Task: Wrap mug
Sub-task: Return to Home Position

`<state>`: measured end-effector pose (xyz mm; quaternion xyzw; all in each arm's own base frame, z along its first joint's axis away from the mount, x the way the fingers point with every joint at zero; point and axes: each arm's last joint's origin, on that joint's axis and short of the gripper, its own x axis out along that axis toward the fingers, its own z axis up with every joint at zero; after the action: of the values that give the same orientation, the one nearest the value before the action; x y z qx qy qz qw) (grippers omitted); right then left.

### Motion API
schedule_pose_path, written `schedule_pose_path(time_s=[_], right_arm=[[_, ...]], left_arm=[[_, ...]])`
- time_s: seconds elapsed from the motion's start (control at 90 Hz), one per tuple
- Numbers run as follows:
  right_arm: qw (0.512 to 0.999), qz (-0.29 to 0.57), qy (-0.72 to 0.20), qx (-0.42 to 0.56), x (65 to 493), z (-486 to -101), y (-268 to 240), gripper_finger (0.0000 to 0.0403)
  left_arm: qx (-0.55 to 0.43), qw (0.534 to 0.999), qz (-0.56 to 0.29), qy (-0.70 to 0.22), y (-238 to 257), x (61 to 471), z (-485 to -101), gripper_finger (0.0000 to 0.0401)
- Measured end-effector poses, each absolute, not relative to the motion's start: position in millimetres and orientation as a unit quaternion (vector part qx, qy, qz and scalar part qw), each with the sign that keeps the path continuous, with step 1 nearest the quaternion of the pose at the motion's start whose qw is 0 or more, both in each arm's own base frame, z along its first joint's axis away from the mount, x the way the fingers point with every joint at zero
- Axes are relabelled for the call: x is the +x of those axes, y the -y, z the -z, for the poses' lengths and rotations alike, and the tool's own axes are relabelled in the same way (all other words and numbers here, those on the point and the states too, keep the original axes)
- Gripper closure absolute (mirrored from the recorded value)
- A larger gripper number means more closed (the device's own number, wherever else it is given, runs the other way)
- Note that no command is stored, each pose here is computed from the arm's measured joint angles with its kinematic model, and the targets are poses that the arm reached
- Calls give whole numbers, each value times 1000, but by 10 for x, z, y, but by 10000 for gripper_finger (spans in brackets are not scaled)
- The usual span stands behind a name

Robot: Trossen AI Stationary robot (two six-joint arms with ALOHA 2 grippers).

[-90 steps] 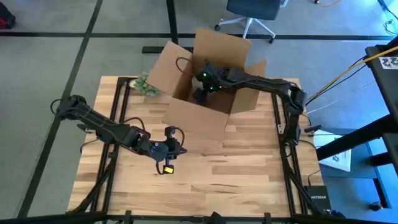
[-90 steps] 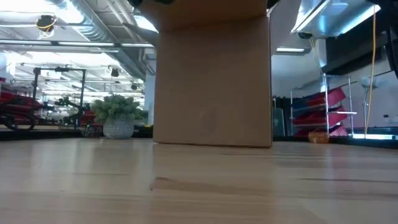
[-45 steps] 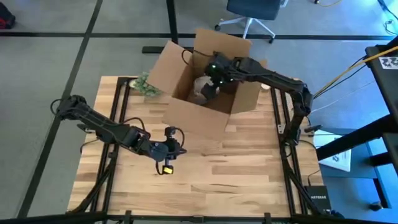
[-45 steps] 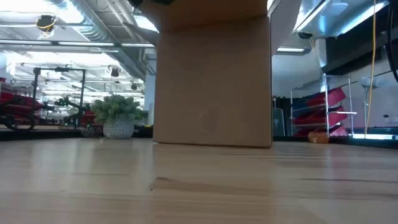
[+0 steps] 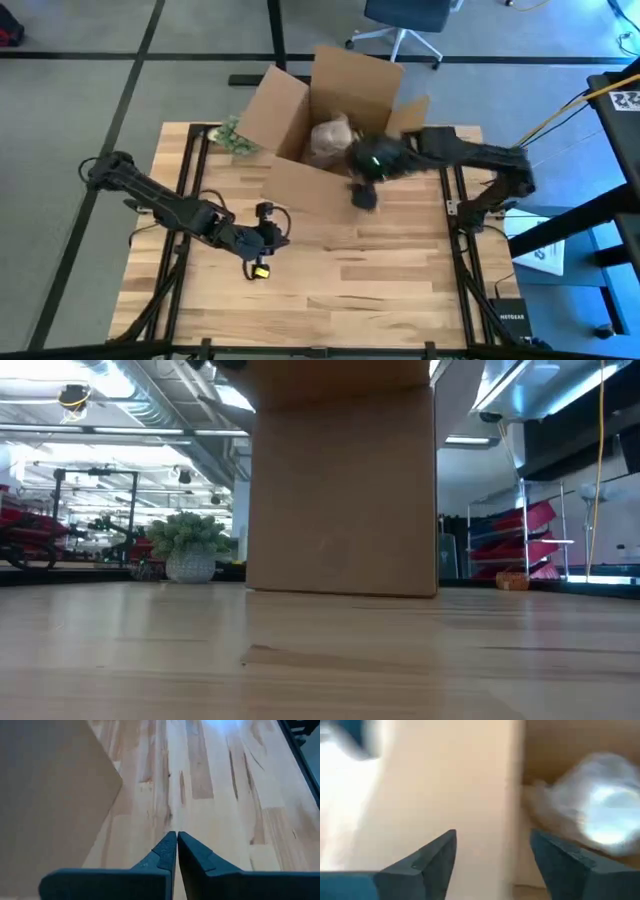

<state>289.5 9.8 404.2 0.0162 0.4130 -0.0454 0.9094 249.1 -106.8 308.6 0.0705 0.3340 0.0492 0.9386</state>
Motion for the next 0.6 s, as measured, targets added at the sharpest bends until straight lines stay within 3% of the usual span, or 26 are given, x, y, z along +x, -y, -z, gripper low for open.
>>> schedule_pose_path(time_s=[0.189,0.411,0.6], right_arm=[[937,-21,-346,46,2493,-3839,-438,271],[964,-69,-247,73,2141,-3189,-659,384],[972,-78,-209,78,1960,-2736,-617,387]], left_arm=[[41,956,-46,-287,861,2114,-3199,401],[-46,982,14,-181,688,1759,-2814,401],[-52,987,-4,-154,534,1610,-2593,401]])
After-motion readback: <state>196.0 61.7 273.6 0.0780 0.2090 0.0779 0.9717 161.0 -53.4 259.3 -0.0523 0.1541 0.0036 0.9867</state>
